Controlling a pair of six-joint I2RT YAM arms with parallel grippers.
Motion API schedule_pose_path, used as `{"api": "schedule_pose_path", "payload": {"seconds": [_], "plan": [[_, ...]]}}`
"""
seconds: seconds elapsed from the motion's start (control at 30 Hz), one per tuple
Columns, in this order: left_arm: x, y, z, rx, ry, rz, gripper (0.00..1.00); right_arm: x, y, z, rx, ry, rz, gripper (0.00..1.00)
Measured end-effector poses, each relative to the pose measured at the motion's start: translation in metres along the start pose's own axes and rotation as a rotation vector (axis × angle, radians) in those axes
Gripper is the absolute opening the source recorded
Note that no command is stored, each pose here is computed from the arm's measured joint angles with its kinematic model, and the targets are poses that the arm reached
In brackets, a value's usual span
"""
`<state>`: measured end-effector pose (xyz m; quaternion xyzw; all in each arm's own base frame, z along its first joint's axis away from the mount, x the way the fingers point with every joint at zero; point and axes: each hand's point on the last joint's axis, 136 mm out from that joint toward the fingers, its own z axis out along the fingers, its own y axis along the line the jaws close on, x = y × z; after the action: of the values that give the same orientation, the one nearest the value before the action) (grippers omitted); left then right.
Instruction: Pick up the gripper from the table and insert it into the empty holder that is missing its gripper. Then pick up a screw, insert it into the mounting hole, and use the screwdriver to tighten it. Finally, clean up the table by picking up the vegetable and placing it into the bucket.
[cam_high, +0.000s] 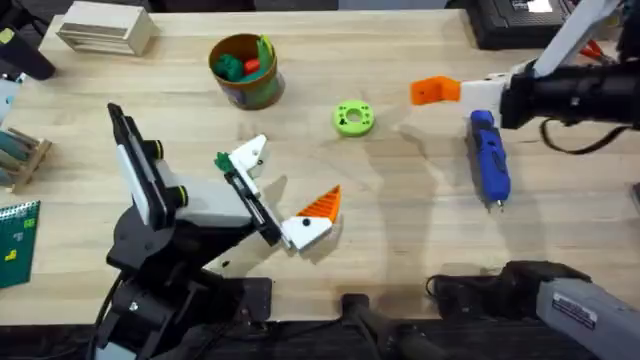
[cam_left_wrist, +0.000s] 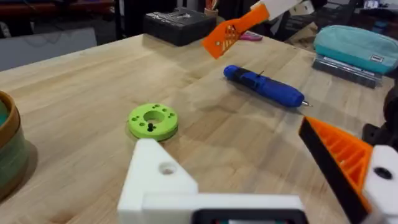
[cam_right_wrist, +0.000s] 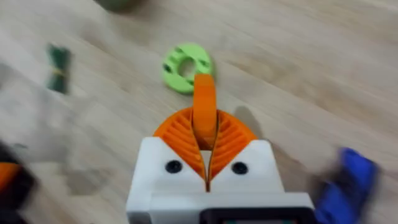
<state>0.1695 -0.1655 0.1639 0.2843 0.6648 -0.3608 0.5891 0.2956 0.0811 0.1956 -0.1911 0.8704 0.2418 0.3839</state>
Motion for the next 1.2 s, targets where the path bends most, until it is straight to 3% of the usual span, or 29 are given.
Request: {"api": "schedule_pose_path", "payload": {"seconds": [0.1, 0.13, 0.17, 0.2, 0.27, 0.5, 0.7, 0.83, 1.2], "plan": [[0.000, 0.000, 0.000, 0.000, 0.000, 0.000, 0.987, 0.003, 0.016, 0.015, -0.150, -0.027, 0.159, 0.019], [0.000, 0.000, 0.000, 0.000, 0.000, 0.000, 0.987, 0.014, 0.034, 0.030, -0.272, 0.034, 0.330, 0.019], [0.000, 0.000, 0.000, 0.000, 0.000, 0.000, 0.987, 0.018, 0.040, 0.035, -0.304, 0.064, 0.383, 0.019], [0.000, 0.000, 0.000, 0.000, 0.000, 0.000, 0.987, 0.030, 0.062, 0.051, -0.390, 0.175, 0.539, 0.019], [0.000, 0.000, 0.000, 0.000, 0.000, 0.000, 0.987, 0.036, 0.077, 0.062, -0.453, 0.242, 0.605, 0.018], [0.000, 0.000, 0.000, 0.000, 0.000, 0.000, 0.987, 0.035, 0.130, 0.090, -0.695, 0.376, 0.690, 0.018], [0.000, 0.000, 0.000, 0.000, 0.000, 0.000, 0.987, 0.026, 0.164, 0.100, -0.810, 0.417, 0.681, 0.018], [0.000, 0.000, 0.000, 0.000, 0.000, 0.000, 0.987, 0.022, 0.183, 0.098, -0.855, 0.453, 0.702, 0.018], [0.000, 0.000, 0.000, 0.000, 0.000, 0.000, 0.987, 0.022, 0.193, 0.097, -0.866, 0.488, 0.728, 0.018]]}}
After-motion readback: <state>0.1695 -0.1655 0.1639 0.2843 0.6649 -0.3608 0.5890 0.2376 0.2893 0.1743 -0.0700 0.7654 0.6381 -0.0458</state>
